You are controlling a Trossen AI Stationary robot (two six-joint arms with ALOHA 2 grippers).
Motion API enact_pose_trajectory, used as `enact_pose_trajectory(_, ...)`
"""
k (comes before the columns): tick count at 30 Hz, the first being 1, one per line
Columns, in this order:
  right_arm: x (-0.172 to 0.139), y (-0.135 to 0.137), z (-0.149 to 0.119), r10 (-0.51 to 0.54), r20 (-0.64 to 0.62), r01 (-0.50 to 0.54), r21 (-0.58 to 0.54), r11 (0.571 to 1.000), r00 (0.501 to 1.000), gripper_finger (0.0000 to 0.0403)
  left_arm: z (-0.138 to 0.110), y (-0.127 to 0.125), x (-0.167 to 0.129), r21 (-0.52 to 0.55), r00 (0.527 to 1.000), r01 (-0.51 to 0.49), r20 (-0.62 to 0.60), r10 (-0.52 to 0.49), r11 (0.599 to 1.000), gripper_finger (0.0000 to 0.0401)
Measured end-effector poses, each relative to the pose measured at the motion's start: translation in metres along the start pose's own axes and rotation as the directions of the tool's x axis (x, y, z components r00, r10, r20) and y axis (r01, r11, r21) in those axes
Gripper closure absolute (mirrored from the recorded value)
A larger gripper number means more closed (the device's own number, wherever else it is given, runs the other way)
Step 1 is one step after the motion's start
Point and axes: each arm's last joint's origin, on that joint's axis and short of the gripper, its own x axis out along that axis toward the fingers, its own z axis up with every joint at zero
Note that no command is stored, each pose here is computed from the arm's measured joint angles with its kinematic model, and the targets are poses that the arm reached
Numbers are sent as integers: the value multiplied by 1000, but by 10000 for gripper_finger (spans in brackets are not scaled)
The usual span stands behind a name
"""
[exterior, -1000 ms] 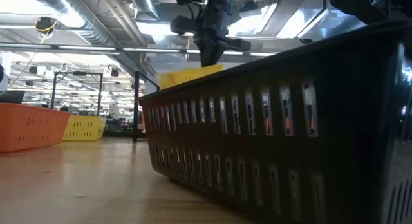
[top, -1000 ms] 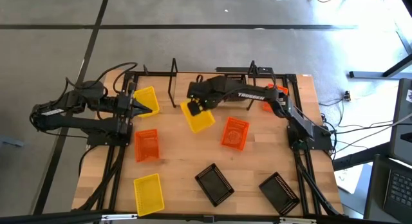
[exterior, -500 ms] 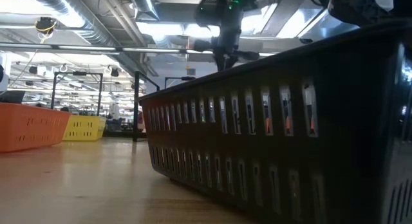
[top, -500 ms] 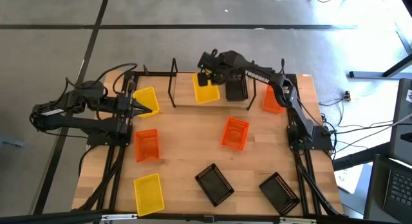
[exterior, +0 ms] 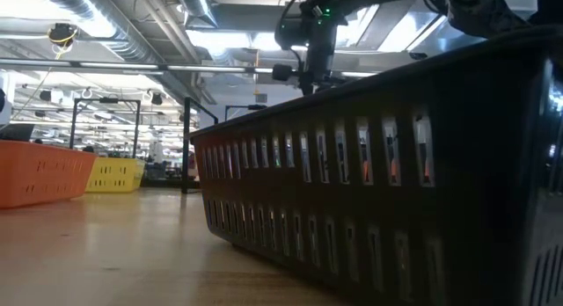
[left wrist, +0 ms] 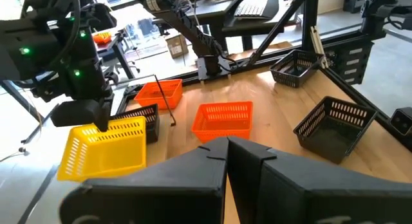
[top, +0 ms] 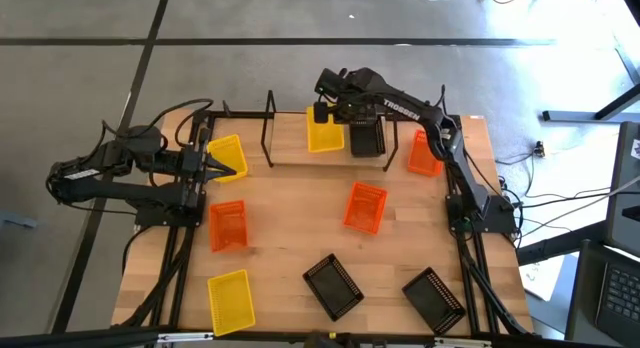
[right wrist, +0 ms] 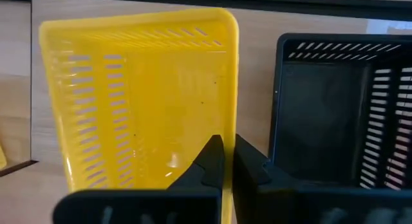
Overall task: Stack baskets on shelf by color
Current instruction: Put the middle yellow bin on the shelf, then put the middle left orange bin on the shelf
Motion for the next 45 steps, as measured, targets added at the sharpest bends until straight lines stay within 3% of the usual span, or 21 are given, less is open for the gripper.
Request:
enact_pose_trajectory(8,24,1,0,-60,-54,59,-23,998,997,399,0,0,0,0,1000,1,-1,-1,1000,401)
enact_pose_trajectory(14,25,0,1,-89,-6,89,-38,995,996,399,0,0,0,0,1000,1,-1,-1,1000,401)
enact_pose_trajectory(28,33,0,4,-79,-45,77,-40,996,996,398,0,0,0,-1,1000,0,-1,0,1000,401)
enact_pose_trajectory(40,34,1,5,-70,-47,67,-49,997,996,334,0,0,0,-2,1000,0,0,0,1000,401)
enact_pose_trajectory(45,34,1,4,-70,-47,68,-49,996,996,326,-1,0,0,-3,1000,2,-10,-2,1000,401)
